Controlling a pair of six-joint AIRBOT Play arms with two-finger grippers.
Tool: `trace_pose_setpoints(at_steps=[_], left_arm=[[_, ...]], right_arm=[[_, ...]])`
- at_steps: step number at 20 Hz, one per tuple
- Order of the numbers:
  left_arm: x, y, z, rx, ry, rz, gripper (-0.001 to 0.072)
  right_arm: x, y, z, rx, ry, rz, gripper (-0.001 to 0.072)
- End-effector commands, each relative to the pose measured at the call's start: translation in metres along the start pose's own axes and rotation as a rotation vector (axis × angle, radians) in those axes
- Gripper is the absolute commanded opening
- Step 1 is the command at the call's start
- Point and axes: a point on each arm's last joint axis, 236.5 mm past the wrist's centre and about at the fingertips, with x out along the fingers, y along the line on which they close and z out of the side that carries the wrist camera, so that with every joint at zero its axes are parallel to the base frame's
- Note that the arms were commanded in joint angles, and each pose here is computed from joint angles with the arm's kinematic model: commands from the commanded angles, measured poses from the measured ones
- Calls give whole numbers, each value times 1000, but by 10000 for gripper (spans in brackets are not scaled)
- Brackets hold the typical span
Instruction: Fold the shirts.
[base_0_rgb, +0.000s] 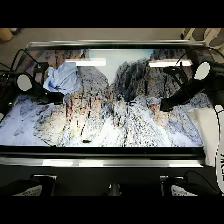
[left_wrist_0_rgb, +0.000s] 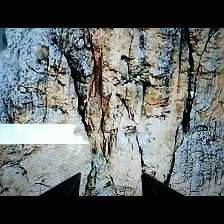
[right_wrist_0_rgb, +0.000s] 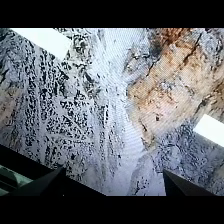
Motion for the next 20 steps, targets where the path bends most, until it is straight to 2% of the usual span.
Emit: trace_pose_setpoints(at_steps=[1,16,20], left_arm=[[0,0,0,0,0,1,459],[0,0,1,-2,-6,-1,458],[-2,-7,38,-6,-162,-30,459]], right_arm=[[0,0,0,0,0,1,637],[0,0,0,0,0,1,637],[-1,-12,21,0,-90,-52,637]])
